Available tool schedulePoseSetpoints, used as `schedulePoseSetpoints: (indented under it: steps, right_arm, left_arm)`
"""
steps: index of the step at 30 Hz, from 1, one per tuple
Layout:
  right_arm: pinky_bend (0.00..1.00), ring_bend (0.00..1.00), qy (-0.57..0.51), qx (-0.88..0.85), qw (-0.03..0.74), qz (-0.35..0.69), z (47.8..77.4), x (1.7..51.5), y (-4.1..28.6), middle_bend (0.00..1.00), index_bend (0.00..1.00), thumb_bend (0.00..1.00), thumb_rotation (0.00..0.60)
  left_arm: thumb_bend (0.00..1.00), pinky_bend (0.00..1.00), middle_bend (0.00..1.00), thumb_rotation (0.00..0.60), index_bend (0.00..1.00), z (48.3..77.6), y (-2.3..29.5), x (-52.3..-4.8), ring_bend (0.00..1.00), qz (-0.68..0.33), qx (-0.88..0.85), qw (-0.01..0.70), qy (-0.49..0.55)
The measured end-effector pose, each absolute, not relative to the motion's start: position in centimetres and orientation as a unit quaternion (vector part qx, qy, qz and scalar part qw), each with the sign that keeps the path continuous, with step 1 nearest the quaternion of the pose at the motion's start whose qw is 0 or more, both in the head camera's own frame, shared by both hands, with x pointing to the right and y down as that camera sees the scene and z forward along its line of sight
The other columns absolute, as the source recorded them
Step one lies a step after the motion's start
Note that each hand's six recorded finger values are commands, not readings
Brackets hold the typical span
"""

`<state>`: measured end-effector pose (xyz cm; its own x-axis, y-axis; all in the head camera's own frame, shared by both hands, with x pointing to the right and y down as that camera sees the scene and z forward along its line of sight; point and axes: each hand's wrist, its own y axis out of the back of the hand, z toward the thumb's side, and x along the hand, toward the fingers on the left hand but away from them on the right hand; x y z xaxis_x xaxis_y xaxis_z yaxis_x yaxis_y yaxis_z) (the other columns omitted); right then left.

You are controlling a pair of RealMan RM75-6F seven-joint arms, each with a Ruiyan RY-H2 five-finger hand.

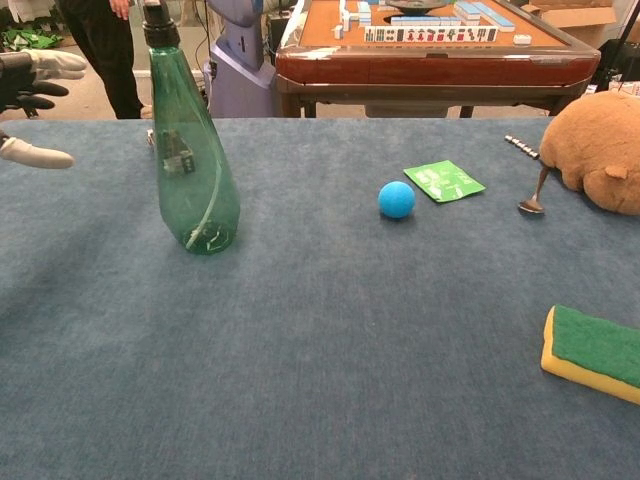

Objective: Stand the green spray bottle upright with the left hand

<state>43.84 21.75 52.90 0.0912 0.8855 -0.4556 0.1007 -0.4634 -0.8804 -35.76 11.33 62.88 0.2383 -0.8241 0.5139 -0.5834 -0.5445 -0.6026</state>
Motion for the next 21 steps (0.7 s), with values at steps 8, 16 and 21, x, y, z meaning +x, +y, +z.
schedulePoseSetpoints:
  steps: [8, 16, 21]
  right_arm:
    - [0.0, 0.0, -0.377, -0.654, 0.347, 0.557, 53.4, 44.0, 21.7, 0.12, 0.19, 0.3, 0.6]
    - [0.0, 0.0, -0.374, -0.66, 0.343, 0.553, 53.6, 44.0, 21.8, 0.13, 0.21, 0.3, 0.6]
    - [0.0, 0.0, -0.378, -0.665, 0.345, 0.543, 53.9, 43.7, 21.8, 0.15, 0.23, 0.3, 0.6]
  left_arm:
    - [0.05, 0.0, 0.0, 0.6, 0.05, 60.4, 13.7, -39.9, 0.0, -0.489, -0.706, 0.249, 0.447]
    - [0.05, 0.0, 0.0, 0.6, 0.07, 57.9, 18.1, -43.8, 0.0, -0.557, -0.631, 0.33, 0.428]
    - [0.05, 0.0, 0.0, 0.6, 0.07, 56.7, 20.2, -44.2, 0.0, -0.576, -0.609, 0.357, 0.412]
